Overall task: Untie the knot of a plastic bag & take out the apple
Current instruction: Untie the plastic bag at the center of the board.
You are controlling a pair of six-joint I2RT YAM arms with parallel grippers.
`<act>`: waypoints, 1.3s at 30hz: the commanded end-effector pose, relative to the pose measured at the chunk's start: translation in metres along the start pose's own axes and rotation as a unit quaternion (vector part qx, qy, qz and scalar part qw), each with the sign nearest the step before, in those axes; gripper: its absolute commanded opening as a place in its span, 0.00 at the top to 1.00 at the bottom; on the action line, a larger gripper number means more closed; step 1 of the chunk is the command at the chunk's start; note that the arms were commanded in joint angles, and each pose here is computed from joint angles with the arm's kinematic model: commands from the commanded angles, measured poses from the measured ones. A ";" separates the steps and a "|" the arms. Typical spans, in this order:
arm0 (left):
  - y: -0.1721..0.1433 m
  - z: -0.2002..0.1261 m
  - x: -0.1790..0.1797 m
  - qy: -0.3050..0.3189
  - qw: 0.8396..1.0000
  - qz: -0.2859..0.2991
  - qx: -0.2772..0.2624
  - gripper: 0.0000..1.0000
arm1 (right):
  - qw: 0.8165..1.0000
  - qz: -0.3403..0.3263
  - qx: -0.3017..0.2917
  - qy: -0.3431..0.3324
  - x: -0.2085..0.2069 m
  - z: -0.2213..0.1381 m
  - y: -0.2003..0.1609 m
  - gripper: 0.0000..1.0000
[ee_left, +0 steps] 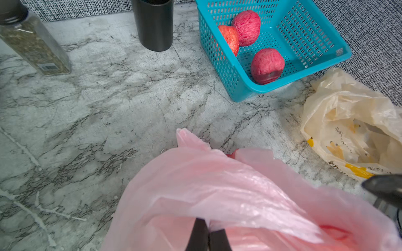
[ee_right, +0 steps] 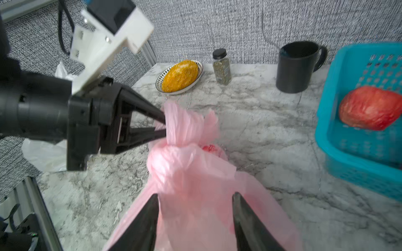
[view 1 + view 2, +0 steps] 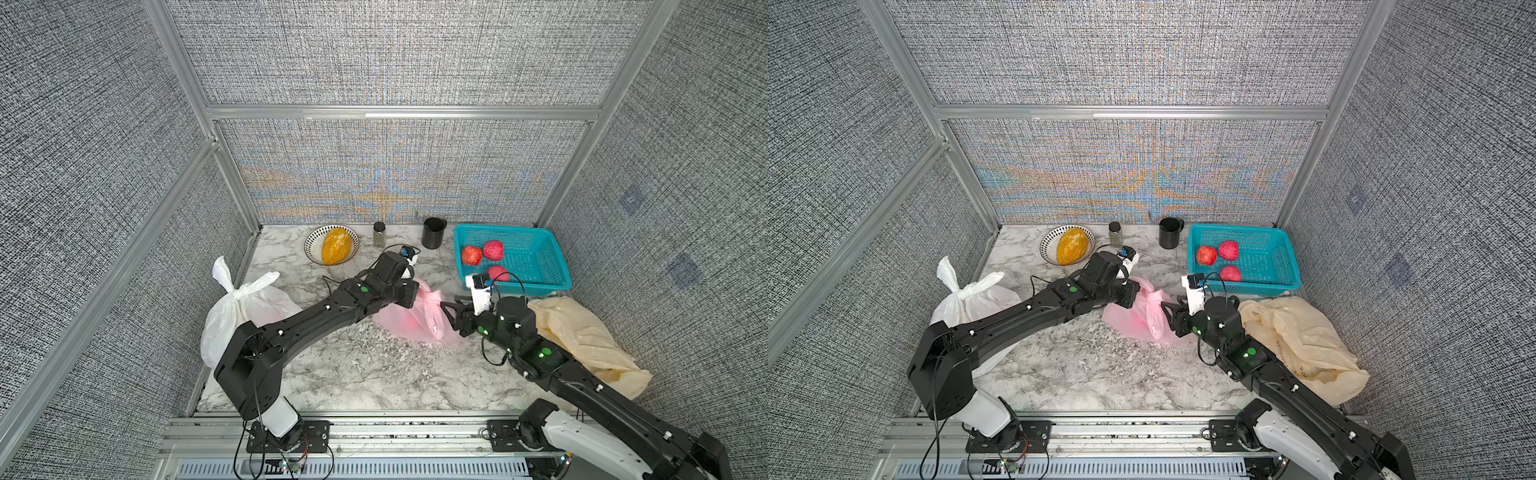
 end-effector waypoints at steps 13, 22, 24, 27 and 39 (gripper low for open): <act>0.009 -0.013 0.000 0.005 1.000 0.016 0.008 1.00 | 0.982 -0.181 0.041 0.024 0.045 0.028 0.037 0.44; 0.012 -0.016 -0.001 0.003 1.000 0.017 0.005 1.00 | 0.974 -0.204 0.102 -0.006 0.036 0.049 0.003 0.52; 0.013 -0.018 -0.001 0.005 1.000 0.018 0.005 1.00 | 0.973 -0.203 0.109 -0.014 0.032 0.047 -0.002 0.56; 0.012 -0.018 0.002 0.014 1.000 0.019 0.007 1.00 | 0.974 -0.195 0.115 -0.031 0.024 0.042 -0.006 0.70; 0.004 -0.005 0.016 0.040 0.999 0.005 0.020 1.00 | 0.988 -0.138 0.065 -0.019 0.019 0.004 -0.008 1.00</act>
Point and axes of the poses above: each gripper's point midway between its finger pads, its own z axis out along the fingers, its own x axis along the line the jaws close on, y = z × x, the point moved 2 cm from there along -z, back along the fingers, and after that the axes turned 12 degrees about z, right-handed, at the moved point
